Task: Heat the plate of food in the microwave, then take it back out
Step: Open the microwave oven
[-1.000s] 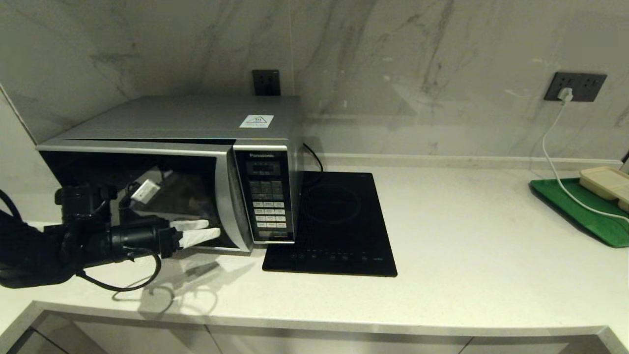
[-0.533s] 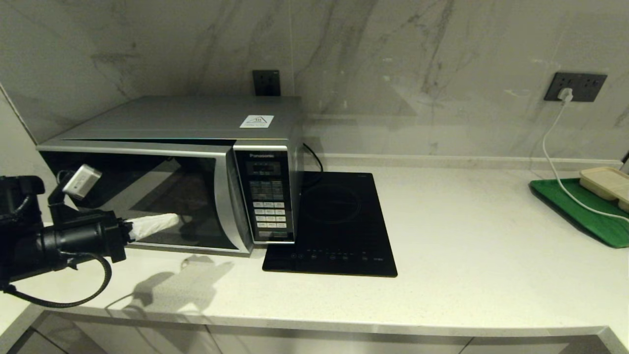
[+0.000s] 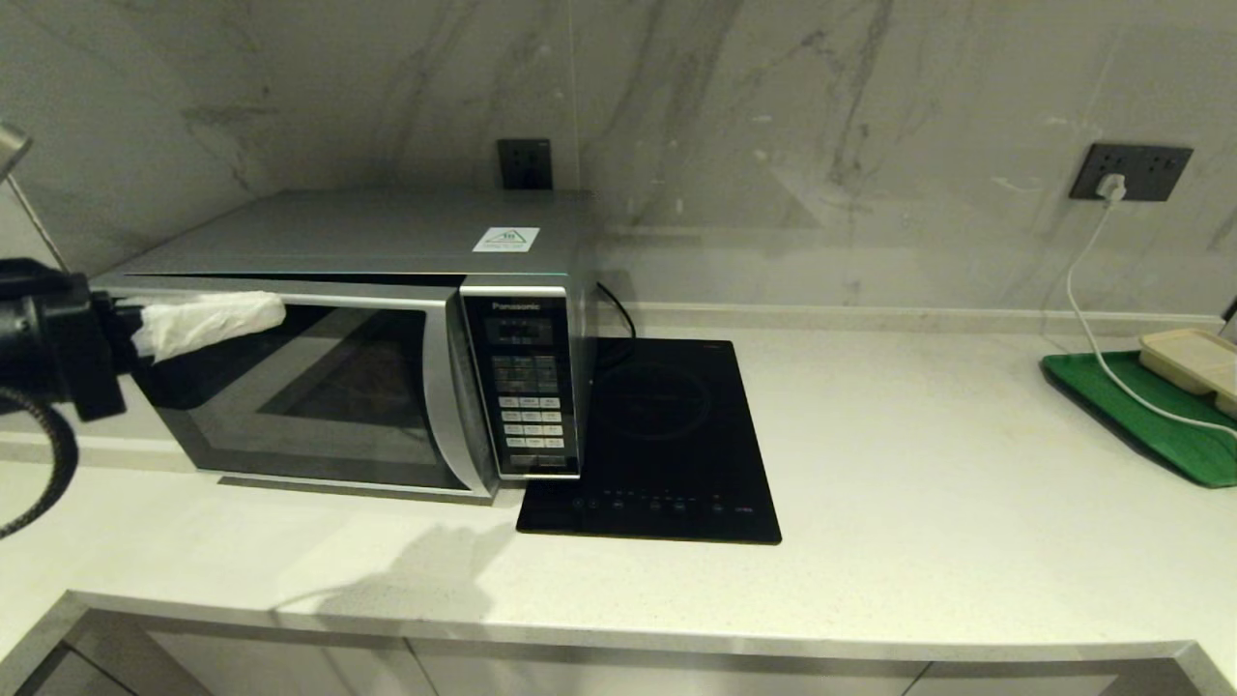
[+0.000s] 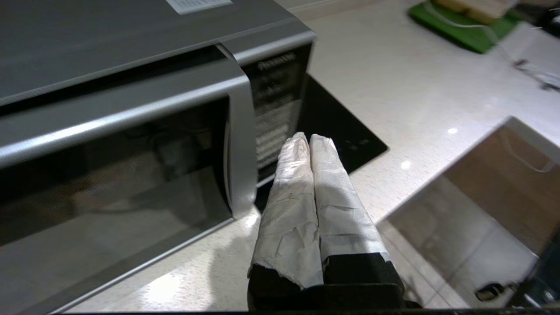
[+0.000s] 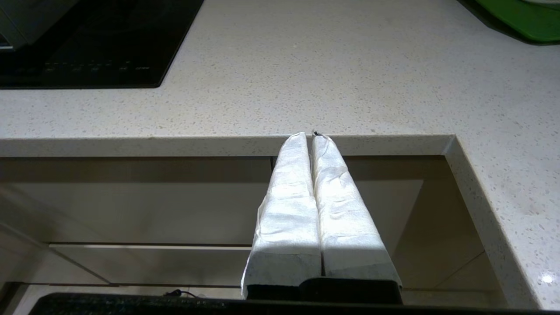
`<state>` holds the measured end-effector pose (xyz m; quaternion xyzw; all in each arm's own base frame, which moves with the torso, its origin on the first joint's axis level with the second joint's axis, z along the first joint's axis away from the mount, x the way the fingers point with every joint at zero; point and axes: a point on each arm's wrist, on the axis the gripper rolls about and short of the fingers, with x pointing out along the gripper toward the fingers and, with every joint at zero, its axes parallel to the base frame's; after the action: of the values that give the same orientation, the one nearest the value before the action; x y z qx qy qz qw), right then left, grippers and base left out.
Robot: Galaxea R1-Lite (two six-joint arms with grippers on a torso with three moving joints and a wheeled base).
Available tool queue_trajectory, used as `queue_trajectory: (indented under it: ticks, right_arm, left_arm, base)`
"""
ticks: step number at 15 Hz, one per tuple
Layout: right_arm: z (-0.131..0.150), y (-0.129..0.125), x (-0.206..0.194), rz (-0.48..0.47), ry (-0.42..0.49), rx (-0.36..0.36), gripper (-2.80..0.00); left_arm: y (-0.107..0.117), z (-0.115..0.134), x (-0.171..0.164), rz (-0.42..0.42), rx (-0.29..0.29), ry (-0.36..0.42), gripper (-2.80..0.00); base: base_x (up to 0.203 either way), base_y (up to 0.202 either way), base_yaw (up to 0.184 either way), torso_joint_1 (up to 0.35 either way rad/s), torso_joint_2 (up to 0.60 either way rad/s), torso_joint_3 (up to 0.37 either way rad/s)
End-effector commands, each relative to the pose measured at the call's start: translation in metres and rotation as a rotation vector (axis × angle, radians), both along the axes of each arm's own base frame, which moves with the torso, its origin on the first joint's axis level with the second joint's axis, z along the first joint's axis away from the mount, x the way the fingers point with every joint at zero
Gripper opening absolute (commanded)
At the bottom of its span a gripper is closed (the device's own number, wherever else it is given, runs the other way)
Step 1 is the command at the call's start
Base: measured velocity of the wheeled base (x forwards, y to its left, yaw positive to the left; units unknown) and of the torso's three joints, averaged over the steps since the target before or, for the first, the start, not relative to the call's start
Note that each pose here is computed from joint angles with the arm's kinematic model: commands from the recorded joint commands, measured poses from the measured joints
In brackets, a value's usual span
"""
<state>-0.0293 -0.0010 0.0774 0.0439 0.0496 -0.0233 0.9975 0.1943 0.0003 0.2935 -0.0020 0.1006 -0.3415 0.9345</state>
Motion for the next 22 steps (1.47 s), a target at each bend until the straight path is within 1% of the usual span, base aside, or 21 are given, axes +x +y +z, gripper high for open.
queue_trajectory:
  ticks: [1,3,4,5,6,9,10,13,15,18,21,22]
  right_arm:
    - [0.000,0.000,0.000,0.001,0.002,0.000,-2.80]
    - [0.000,0.000,0.000,0.001,0.002,0.000,-2.80]
    - [0.000,0.000,0.000,0.001,0.002,0.000,-2.80]
    - [0.000,0.000,0.000,0.001,0.002,0.000,-2.80]
    - [0.000,0.000,0.000,0.001,0.002,0.000,-2.80]
    - [0.000,0.000,0.000,0.001,0.002,0.000,-2.80]
    - [0.000,0.000,0.000,0.001,0.002,0.000,-2.80]
    - [0.000,0.000,0.000,0.001,0.002,0.000,-2.80]
    - [0.000,0.000,0.000,0.001,0.002,0.000,-2.80]
    - [0.000,0.000,0.000,0.001,0.002,0.000,-2.80]
    - [0.000,0.000,0.000,0.001,0.002,0.000,-2.80]
    - [0.000,0.000,0.000,0.001,0.002,0.000,-2.80]
  left_arm:
    - [-0.022,0.015,0.035,0.149,0.072,0.027,-2.80]
    - [-0.038,0.008,0.068,0.311,0.148,0.063,-2.80]
    - [-0.045,0.005,0.081,0.385,0.178,0.056,-2.80]
    - [-0.049,0.007,0.092,0.424,0.173,0.000,-2.80]
    - [-0.053,0.008,0.100,0.442,0.162,-0.047,-2.80]
    - [-0.060,0.003,0.125,0.502,0.150,-0.105,-2.80]
    - [-0.062,0.005,0.128,0.502,0.148,-0.116,-2.80]
    - [-0.068,-0.003,0.136,0.494,0.162,-0.092,-2.80]
    - [-0.074,-0.004,0.134,0.483,0.170,-0.080,-2.80]
    - [-0.078,0.002,0.119,0.456,0.197,-0.023,-2.80]
    - [-0.079,0.005,0.111,0.464,0.242,0.066,-2.80]
    - [-0.078,0.006,0.110,0.469,0.252,0.082,-2.80]
  base:
    - [0.000,0.000,0.000,0.000,0.00,0.000]
    - [0.000,0.000,0.000,0.000,0.00,0.000]
    - [0.000,0.000,0.000,0.000,0.00,0.000]
    - [0.000,0.000,0.000,0.000,0.00,0.000]
    - [0.000,0.000,0.000,0.000,0.00,0.000]
    - [0.000,0.000,0.000,0.000,0.00,0.000]
    - [0.000,0.000,0.000,0.000,0.00,0.000]
    - [0.000,0.000,0.000,0.000,0.00,0.000]
    - [0.000,0.000,0.000,0.000,0.00,0.000]
    - [0.000,0.000,0.000,0.000,0.00,0.000]
    - [0.000,0.000,0.000,0.000,0.00,0.000]
    - [0.000,0.000,0.000,0.000,0.00,0.000]
